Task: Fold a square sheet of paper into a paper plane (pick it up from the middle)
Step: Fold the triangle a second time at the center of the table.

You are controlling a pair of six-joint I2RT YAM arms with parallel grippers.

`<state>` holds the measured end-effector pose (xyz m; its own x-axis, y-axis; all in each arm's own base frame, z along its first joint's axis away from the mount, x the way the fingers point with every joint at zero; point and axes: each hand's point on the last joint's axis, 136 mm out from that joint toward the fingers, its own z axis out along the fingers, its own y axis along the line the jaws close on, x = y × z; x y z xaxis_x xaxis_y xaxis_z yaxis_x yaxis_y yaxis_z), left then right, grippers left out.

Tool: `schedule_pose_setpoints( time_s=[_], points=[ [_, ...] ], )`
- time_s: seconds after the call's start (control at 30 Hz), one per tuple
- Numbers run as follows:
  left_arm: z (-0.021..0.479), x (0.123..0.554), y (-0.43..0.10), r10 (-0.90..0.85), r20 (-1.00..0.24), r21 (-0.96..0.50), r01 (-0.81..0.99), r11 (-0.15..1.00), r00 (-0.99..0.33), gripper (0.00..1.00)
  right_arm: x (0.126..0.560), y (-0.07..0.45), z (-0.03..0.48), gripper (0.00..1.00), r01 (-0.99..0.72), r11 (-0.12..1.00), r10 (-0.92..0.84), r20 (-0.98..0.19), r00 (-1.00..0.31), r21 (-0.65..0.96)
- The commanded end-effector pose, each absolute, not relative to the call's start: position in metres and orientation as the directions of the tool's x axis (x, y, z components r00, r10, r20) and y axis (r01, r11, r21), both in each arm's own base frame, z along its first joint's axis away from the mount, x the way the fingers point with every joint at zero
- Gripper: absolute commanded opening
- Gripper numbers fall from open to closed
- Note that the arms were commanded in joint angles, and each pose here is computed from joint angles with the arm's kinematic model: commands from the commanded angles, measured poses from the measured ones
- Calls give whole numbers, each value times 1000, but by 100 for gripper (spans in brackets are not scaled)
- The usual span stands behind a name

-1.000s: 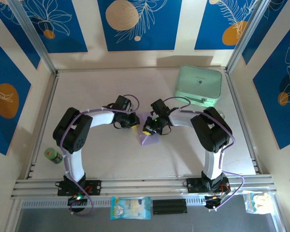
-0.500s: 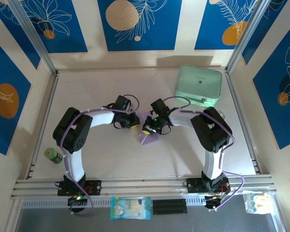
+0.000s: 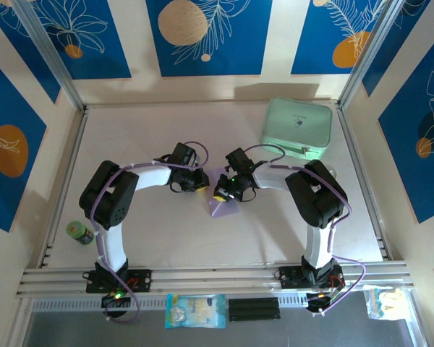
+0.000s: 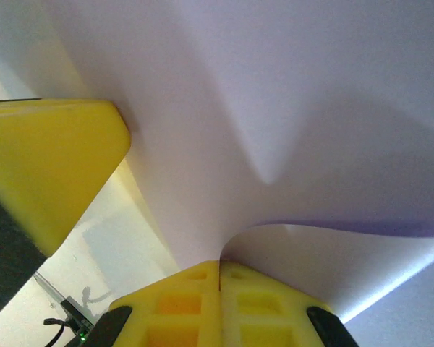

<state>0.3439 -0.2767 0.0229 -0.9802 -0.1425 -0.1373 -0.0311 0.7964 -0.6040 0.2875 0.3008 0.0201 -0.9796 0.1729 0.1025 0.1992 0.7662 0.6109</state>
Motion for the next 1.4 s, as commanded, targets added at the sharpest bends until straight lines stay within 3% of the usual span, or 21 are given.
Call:
schedule_pose_setpoints(
  time_s=[0.0,0.67,1.07,1.37],
  points=[
    [7,335,-272,-141,-84,-590,-65,805,-986,17,284,300,14,0,200,777,158,122,-980,597],
    [11,335,-272,-142,-87,-594,-63,802,-986,17,283,299,5,2,216,781,164,142,-976,586],
    [61,356,-255,-209,-162,-630,-61,774,-964,24,277,296,-5,16,240,787,169,176,-970,569],
    [77,349,-228,-284,-182,-628,-111,770,-941,31,277,294,-3,34,246,781,176,177,-968,573]
  ],
)
